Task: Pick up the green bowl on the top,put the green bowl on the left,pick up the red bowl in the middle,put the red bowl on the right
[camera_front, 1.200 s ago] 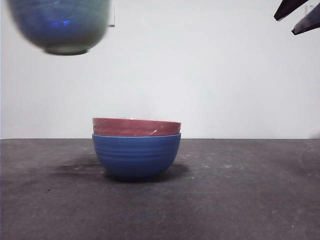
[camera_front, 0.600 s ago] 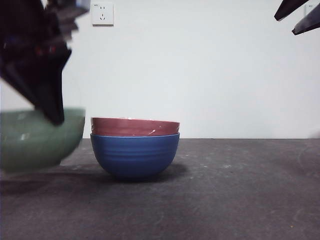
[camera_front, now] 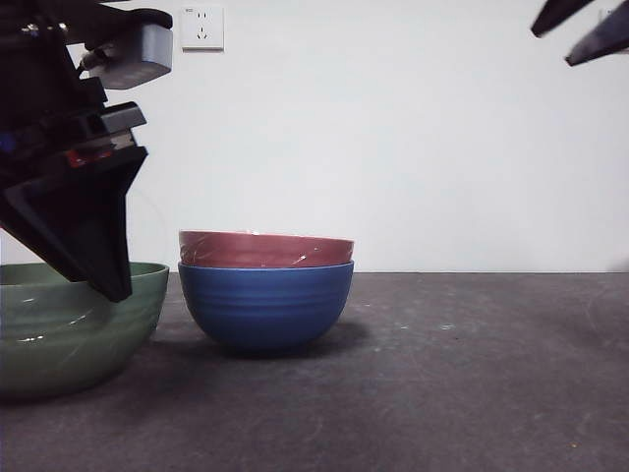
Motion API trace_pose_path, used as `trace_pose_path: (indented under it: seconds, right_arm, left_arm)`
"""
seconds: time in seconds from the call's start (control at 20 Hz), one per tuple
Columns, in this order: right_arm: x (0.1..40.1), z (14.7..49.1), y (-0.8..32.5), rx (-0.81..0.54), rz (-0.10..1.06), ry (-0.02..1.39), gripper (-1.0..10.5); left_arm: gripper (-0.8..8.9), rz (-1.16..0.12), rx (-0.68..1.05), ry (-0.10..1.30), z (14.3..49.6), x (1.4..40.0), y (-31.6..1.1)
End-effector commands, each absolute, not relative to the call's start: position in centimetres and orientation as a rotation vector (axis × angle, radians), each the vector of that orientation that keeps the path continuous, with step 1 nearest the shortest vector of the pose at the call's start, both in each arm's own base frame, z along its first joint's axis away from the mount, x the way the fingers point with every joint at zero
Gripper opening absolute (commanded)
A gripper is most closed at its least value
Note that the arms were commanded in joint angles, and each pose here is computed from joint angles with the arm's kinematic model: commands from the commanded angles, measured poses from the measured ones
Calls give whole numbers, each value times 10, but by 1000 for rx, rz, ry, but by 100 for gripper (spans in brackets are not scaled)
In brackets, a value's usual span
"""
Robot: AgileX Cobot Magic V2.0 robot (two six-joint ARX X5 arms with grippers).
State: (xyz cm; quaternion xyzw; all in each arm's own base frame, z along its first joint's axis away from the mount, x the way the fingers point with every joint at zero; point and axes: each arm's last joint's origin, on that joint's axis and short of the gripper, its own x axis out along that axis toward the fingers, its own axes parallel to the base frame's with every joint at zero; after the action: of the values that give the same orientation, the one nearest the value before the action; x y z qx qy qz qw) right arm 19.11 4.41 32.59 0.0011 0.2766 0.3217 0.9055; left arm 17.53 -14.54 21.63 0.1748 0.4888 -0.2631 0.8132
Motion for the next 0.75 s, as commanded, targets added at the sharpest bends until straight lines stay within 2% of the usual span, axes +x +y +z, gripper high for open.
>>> trace_pose_path:
  seconds: [0.05, 0.25, 0.35, 0.55, 0.75]
  right_arm:
    - [193, 333, 57, -17, 723, 532, 252]
    - [208, 350, 100, -73, 881, 573, 252]
    - [219, 356, 127, -157, 922, 617, 252]
    - [240, 354, 192, -322, 1012, 741, 252]
    - [253, 334, 250, -452, 1081, 821, 249]
  left_arm:
    - [346, -551, 323, 1036, 228, 173, -145]
    - [346, -606, 242, 894, 279, 161, -134]
    - [346, -599, 199, 823, 301, 152, -120]
    - [346, -452, 140, 794, 318, 139, -76]
    - [346, -291, 85, 796, 324, 123, -34]
